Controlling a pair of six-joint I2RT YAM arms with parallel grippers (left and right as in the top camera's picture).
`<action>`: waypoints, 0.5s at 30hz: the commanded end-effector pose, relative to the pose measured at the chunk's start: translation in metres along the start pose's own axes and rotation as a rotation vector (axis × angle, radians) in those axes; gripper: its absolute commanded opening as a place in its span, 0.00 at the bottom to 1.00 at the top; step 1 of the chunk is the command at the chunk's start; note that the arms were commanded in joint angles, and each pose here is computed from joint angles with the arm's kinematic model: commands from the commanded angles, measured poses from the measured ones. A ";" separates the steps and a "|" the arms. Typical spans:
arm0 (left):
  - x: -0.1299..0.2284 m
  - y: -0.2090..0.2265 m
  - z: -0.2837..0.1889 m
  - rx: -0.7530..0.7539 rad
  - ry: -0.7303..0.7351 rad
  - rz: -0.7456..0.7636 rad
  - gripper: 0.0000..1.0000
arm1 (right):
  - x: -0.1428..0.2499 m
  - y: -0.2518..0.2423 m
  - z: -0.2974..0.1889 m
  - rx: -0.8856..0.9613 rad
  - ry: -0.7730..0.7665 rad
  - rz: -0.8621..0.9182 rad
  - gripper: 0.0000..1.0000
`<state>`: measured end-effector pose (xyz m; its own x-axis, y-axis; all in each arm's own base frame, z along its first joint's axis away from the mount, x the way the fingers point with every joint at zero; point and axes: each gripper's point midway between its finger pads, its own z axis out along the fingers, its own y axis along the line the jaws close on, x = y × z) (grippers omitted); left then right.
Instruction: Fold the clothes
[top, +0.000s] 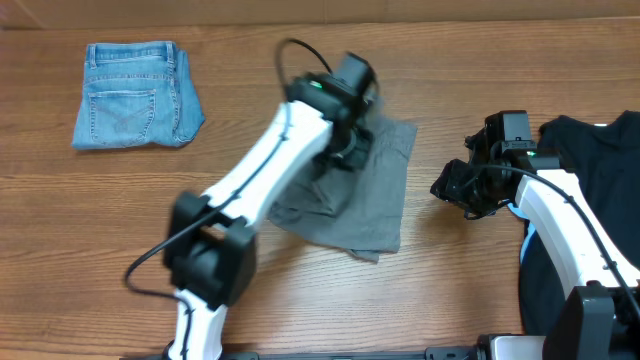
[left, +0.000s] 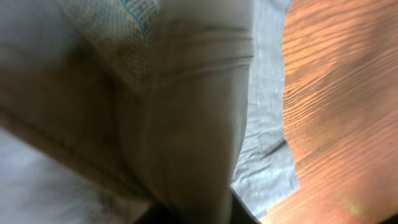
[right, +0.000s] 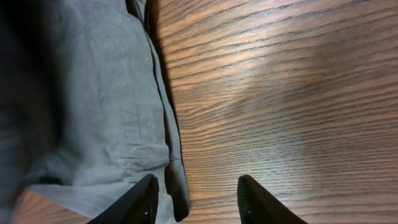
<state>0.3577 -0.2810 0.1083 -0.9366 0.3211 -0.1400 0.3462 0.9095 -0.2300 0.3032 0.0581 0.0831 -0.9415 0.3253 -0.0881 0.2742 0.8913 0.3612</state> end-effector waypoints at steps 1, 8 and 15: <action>0.014 -0.022 0.041 0.044 0.098 -0.048 0.35 | -0.001 -0.001 0.001 0.007 -0.006 -0.007 0.45; 0.016 -0.036 0.033 0.123 0.119 -0.041 0.45 | 0.001 -0.001 0.001 0.009 0.000 -0.005 0.56; -0.021 0.019 -0.069 0.058 -0.062 -0.072 0.61 | -0.001 0.004 0.001 -0.017 -0.003 -0.015 0.55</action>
<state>0.3431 -0.2846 0.0925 -0.9582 0.2834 0.0401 0.2589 0.9178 -0.3009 0.3028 0.0579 0.0829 -0.9424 0.3227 -0.0877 0.2721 0.8925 0.3597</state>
